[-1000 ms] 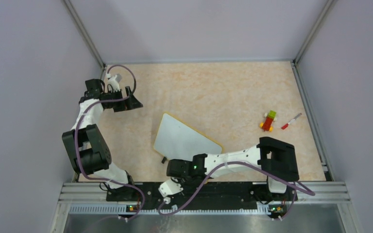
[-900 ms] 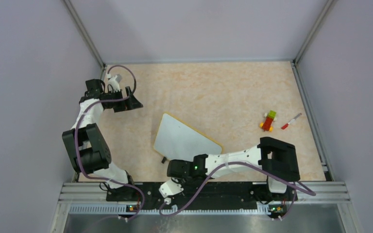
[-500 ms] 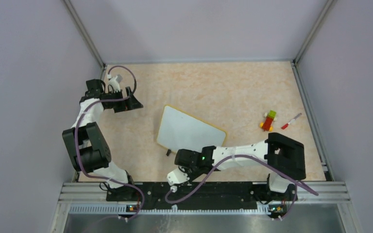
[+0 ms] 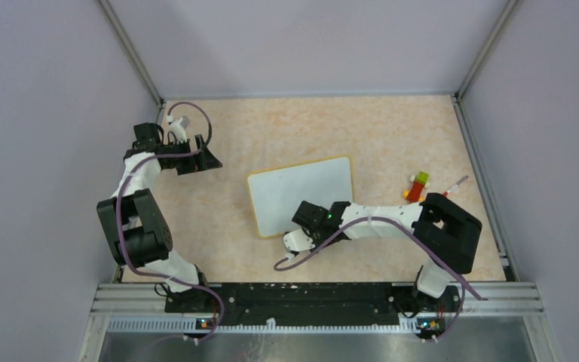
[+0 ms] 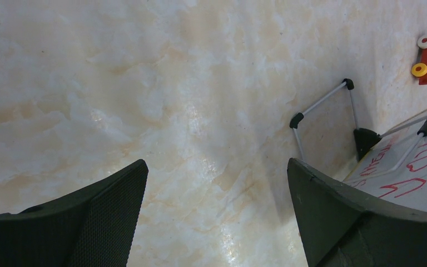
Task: Write a sentence on the whiteboard
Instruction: Adjust the whiteboard at the center of the board.
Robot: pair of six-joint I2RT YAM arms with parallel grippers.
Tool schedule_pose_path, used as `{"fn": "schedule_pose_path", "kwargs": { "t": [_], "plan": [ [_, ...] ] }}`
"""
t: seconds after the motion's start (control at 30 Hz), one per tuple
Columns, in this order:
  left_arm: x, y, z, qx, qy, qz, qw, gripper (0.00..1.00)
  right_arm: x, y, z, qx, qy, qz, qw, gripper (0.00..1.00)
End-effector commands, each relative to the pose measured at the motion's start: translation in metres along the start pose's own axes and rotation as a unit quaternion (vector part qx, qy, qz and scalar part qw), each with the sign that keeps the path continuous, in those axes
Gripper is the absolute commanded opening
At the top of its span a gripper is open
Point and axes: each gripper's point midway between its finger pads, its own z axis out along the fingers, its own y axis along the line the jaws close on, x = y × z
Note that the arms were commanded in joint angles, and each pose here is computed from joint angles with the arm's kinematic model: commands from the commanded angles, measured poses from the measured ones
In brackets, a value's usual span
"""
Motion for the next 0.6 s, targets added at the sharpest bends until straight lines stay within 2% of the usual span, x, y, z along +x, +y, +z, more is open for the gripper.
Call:
{"fn": "schedule_pose_path", "kwargs": {
  "t": [0.0, 0.13, 0.27, 0.43, 0.57],
  "plan": [
    [-0.016, -0.001, -0.005, -0.001, -0.017, 0.02, 1.0, 0.99, 0.033, -0.027, -0.005, 0.04, 0.025, 0.032, 0.998, 0.29],
    [-0.015, -0.001, -0.005, -0.001, -0.016, 0.021, 1.0, 0.99, 0.061, -0.041, 0.002, 0.05, 0.037, 0.071, 0.996, 0.29],
    [-0.015, -0.003, -0.006, 0.001, -0.016, 0.027, 1.0, 0.99, 0.066, -0.043, -0.001, 0.051, 0.022, 0.103, 0.993, 0.29],
    [-0.015, -0.008, -0.007, 0.002, -0.017, 0.045, 0.999, 0.99, 0.045, -0.038, -0.036, 0.044, -0.059, 0.144, 0.987, 0.3],
    [-0.018, -0.015, -0.006, -0.007, -0.016, 0.07, 0.997, 0.99, 0.03, -0.04, -0.083, 0.052, -0.151, 0.206, 0.966, 0.34]
  ]
}}
